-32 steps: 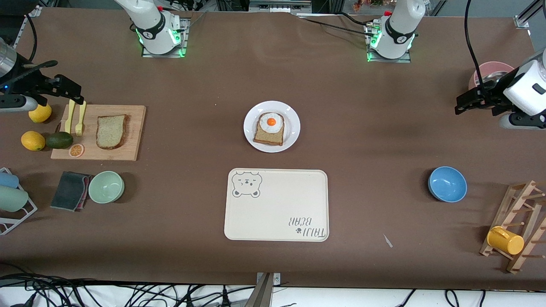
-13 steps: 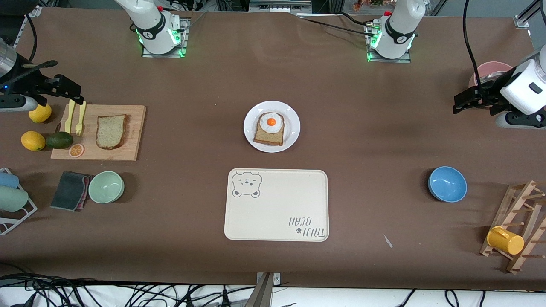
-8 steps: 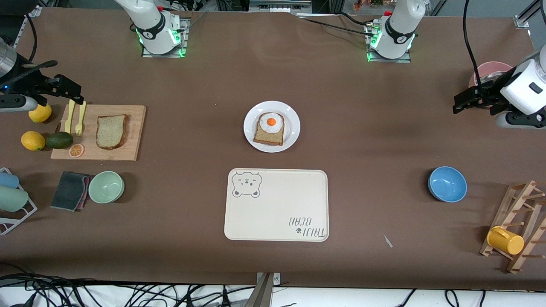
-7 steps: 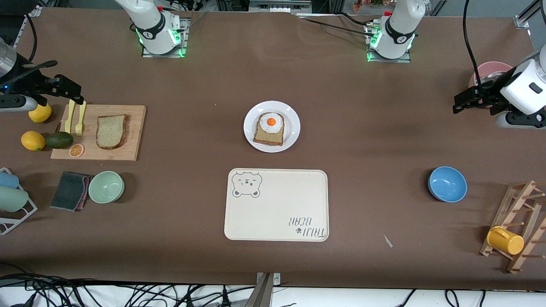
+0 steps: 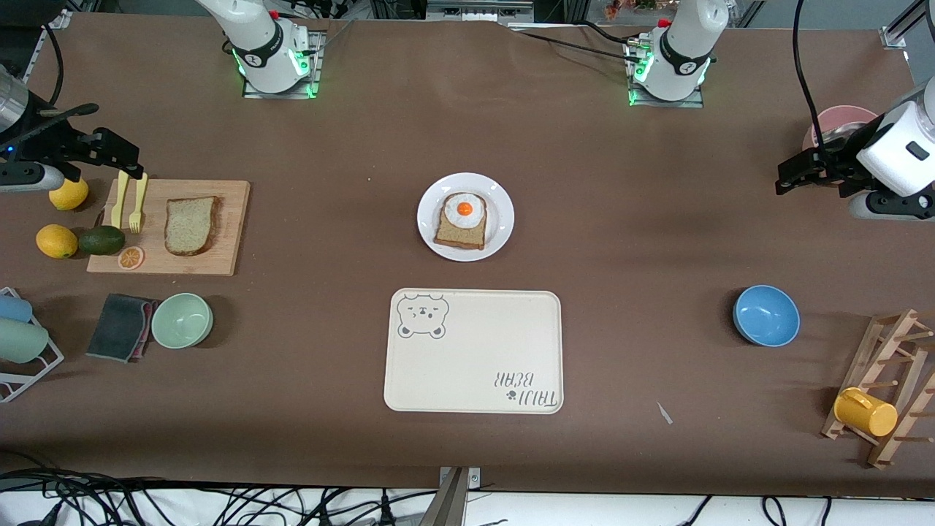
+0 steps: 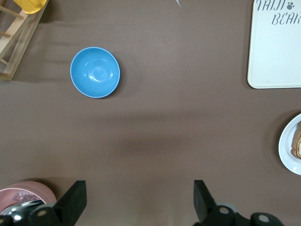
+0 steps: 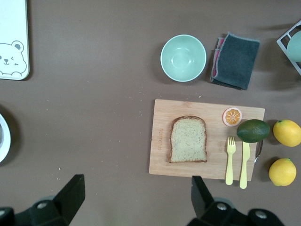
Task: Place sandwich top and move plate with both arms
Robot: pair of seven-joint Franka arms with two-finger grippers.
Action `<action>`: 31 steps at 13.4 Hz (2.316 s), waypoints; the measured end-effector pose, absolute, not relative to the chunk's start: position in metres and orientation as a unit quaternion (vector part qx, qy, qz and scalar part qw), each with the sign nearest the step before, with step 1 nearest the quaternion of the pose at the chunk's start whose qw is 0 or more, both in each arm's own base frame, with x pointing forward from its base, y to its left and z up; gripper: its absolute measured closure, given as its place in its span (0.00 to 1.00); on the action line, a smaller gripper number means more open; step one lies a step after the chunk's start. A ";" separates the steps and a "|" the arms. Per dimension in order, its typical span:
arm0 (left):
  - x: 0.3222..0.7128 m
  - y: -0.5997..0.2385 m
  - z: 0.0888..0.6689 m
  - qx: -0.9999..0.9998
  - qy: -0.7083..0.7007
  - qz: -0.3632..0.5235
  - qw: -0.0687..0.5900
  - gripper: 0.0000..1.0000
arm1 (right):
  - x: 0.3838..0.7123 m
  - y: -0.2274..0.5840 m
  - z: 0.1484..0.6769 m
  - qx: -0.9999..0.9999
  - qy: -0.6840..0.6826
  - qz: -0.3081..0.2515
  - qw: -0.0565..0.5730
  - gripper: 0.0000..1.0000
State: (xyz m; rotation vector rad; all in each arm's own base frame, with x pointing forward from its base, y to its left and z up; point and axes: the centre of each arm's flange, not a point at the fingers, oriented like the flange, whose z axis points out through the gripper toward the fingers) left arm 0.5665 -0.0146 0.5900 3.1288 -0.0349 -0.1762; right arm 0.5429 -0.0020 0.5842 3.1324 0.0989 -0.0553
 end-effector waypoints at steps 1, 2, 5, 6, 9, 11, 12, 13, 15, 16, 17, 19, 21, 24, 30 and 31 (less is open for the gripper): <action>0.567 -0.015 0.590 0.998 -0.011 -0.056 0.004 0.00 | 0.543 -0.002 0.584 0.999 0.032 -0.018 0.004 0.00; 0.567 -0.015 0.590 0.998 -0.011 -0.056 0.004 0.00 | 0.543 -0.002 0.584 0.999 0.032 -0.018 0.004 0.00; 0.567 -0.015 0.590 0.998 -0.011 -0.056 0.004 0.00 | 0.543 -0.002 0.584 0.999 0.032 -0.018 0.004 0.00; 0.567 -0.015 0.590 0.998 -0.011 -0.056 0.004 0.00 | 0.543 -0.001 0.584 0.999 0.032 -0.018 0.004 0.00; 0.567 -0.015 0.590 0.998 -0.011 -0.056 0.004 0.00 | 0.543 -0.001 0.584 0.999 0.033 -0.018 0.004 0.00; 0.567 -0.014 0.590 0.998 -0.011 -0.056 0.004 0.00 | 0.543 -0.001 0.584 0.999 0.033 -0.018 0.004 0.00; 0.567 -0.014 0.590 0.998 -0.011 -0.056 0.004 0.00 | 0.543 -0.001 0.584 0.999 0.033 -0.018 0.004 0.00; 0.567 -0.014 0.590 0.998 -0.011 -0.056 0.004 0.00 | 0.543 -0.001 0.584 0.999 0.033 -0.018 0.004 0.00; 0.567 -0.014 0.590 0.998 -0.011 -0.056 0.004 0.00 | 0.543 -0.001 0.584 0.999 0.033 -0.018 0.004 0.00; 0.567 -0.014 0.590 0.998 -0.011 -0.056 0.004 0.00 | 0.543 0.000 0.584 0.999 0.033 -0.018 0.004 0.00; 0.567 -0.014 0.590 0.998 -0.011 -0.056 0.004 0.00 | 0.542 0.000 0.584 0.999 0.033 -0.020 0.004 0.00; 0.567 -0.014 0.590 0.998 -0.011 -0.056 0.004 0.00 | 0.542 0.000 0.584 0.999 0.034 -0.022 0.004 0.00; 0.567 -0.014 0.590 0.998 -0.011 -0.056 0.004 0.00 | 0.541 0.000 0.583 0.999 0.034 -0.025 0.003 0.00; 0.567 -0.014 0.590 0.998 -0.011 -0.056 0.004 0.00 | 0.538 0.001 0.577 0.998 0.034 -0.046 0.003 0.00; 0.567 -0.014 0.590 0.998 -0.010 -0.056 0.004 0.00 | 0.537 0.004 0.561 0.996 0.037 -0.081 0.002 0.00; 0.567 -0.014 0.590 0.998 -0.010 -0.056 0.004 0.00 | 0.540 0.004 0.555 0.996 0.037 -0.086 0.002 0.00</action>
